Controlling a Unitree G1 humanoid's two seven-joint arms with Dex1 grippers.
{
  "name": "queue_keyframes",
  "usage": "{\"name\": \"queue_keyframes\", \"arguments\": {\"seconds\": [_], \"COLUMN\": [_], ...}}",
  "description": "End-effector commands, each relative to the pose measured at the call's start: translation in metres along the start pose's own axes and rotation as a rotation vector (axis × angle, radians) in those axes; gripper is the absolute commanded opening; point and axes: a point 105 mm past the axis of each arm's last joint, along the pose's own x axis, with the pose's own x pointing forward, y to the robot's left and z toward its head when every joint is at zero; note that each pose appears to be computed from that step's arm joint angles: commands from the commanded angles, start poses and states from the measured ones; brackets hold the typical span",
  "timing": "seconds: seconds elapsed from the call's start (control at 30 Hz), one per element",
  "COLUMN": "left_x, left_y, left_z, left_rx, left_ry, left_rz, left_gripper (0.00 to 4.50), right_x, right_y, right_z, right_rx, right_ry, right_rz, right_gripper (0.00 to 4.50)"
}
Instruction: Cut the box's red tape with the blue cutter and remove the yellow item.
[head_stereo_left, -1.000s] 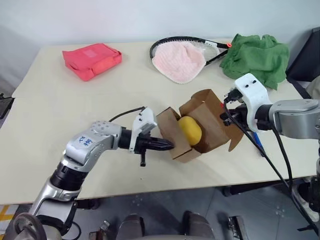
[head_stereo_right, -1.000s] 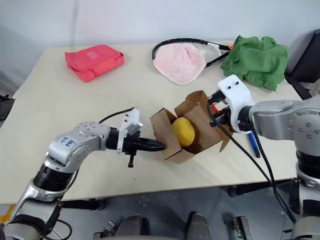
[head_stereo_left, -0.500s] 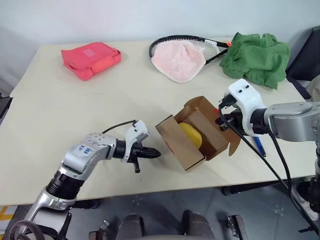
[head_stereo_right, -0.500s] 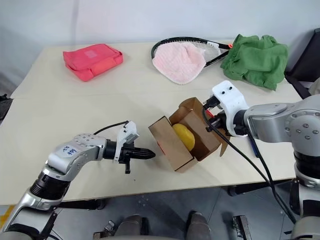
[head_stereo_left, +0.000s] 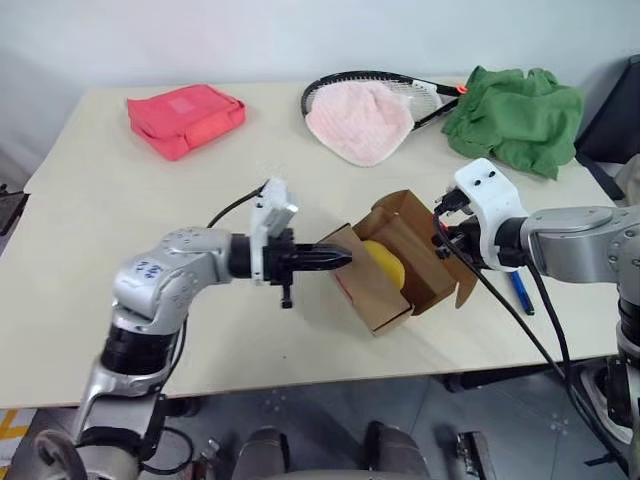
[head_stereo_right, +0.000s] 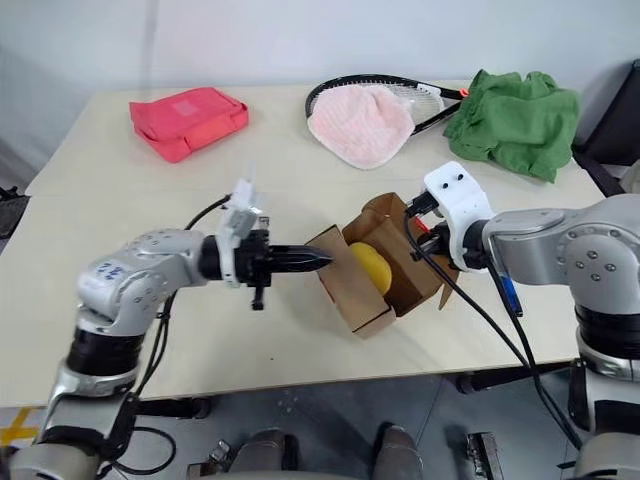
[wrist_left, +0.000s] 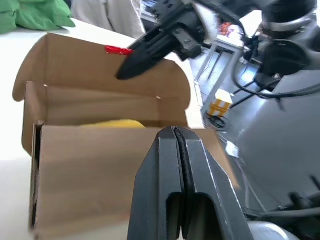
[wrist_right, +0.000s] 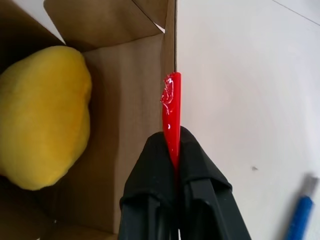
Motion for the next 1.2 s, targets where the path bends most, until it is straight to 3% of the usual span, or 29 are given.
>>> {"name": "queue_keyframes", "arguments": {"seconds": [0.03,0.37,0.7,0.97,1.2], "left_x": [0.011,-0.001,-0.018,-0.024,-0.030], "left_y": [0.004,0.004,0.007,0.011,0.011], "left_z": [0.003,-0.024,-0.054,-0.060,-0.065], "left_rx": [0.055,0.028,-0.011,-0.020,-0.031], "left_ry": [0.028,0.166,0.286,0.306,0.331], "left_rz": [0.019,0.017,0.072,0.131,0.152], "left_gripper": [0.00,0.00,0.00,0.00,0.00], "right_x": [-0.008,-0.014,-0.027,-0.015,-0.004], "right_y": [0.000,-0.003,0.013,0.014,0.021], "right_z": [0.011,0.020,0.042,0.008,0.000], "right_rx": [-0.028,-0.018,-0.041,-0.009,-0.028], "right_ry": [-0.055,-0.082,-0.136,-0.051,-0.050], "right_rz": [-0.020,-0.033,0.060,0.034,0.000], "right_gripper": [0.01,0.01,0.01,0.01,0.01]}}
